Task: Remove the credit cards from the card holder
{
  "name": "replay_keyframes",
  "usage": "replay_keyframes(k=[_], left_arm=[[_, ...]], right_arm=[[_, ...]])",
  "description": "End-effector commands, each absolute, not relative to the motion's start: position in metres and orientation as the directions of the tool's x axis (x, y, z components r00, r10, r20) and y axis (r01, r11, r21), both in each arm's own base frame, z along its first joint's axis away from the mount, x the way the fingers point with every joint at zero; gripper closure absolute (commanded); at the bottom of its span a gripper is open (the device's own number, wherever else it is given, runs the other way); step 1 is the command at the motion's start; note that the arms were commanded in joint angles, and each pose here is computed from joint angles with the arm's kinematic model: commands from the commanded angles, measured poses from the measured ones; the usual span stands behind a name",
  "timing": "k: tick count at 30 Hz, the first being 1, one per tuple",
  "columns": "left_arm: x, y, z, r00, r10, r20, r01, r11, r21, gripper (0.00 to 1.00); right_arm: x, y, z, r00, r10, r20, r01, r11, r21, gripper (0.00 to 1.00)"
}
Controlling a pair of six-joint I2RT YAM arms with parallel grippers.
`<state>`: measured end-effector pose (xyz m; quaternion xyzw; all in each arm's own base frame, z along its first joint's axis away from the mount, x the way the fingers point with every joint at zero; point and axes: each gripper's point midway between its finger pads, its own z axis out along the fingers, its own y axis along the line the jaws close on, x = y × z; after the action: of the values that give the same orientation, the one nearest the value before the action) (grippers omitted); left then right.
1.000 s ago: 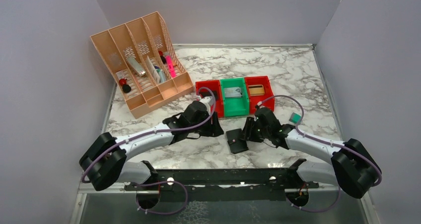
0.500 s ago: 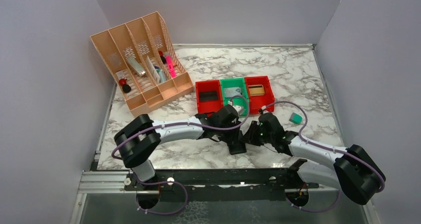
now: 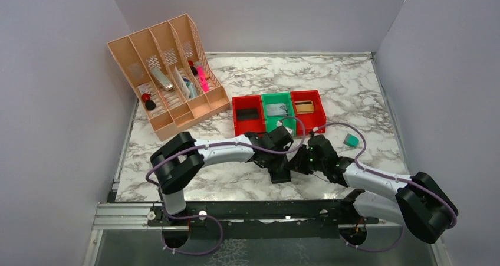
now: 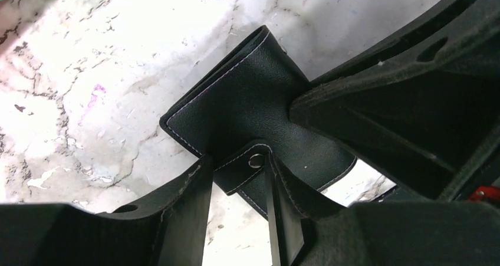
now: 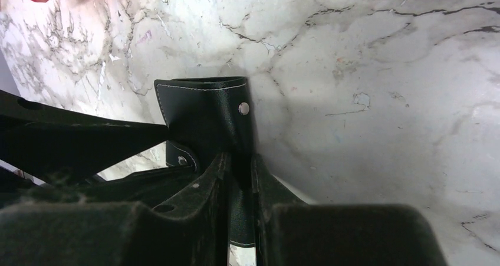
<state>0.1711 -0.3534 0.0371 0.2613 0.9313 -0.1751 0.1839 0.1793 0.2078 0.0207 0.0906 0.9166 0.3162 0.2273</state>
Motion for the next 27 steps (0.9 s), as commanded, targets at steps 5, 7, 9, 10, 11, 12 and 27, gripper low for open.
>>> replay_keyframes(k=[5,7,9,10,11,12,27], left_arm=[[0.161,-0.354,0.012,-0.766,0.528,-0.368,0.608,0.78,-0.147,0.59],[0.157,-0.352,0.007,-0.763,0.542,-0.354,0.615,0.776,-0.137,0.58],[0.154,-0.35,0.004,-0.76,0.55,-0.345,0.62,0.774,-0.132,0.54],[0.153,-0.349,0.003,-0.76,0.553,-0.341,0.621,0.773,-0.13,0.52],[0.152,-0.348,0.003,-0.76,0.554,-0.339,0.621,0.773,-0.129,0.49],[0.151,-0.348,0.002,-0.758,0.558,-0.337,0.624,0.771,-0.127,0.47],[0.172,-0.331,0.02,-0.742,0.524,-0.418,0.579,0.815,-0.006,0.65]], right_arm=[[0.165,0.204,0.007,-0.903,0.303,-0.304,0.057,0.787,0.614,0.88],[0.166,0.204,0.008,-0.903,0.303,-0.305,0.057,0.787,0.614,0.88],[0.167,0.204,0.008,-0.902,0.306,-0.305,0.06,0.788,0.613,0.88],[0.167,0.204,0.008,-0.902,0.306,-0.305,0.06,0.789,0.612,0.88],[0.167,0.204,0.008,-0.901,0.308,-0.304,0.063,0.789,0.612,0.88],[0.167,0.204,0.007,-0.901,0.31,-0.303,0.067,0.789,0.611,0.88],[0.168,0.198,0.003,-0.891,0.342,-0.299,0.108,0.798,0.593,0.89]])
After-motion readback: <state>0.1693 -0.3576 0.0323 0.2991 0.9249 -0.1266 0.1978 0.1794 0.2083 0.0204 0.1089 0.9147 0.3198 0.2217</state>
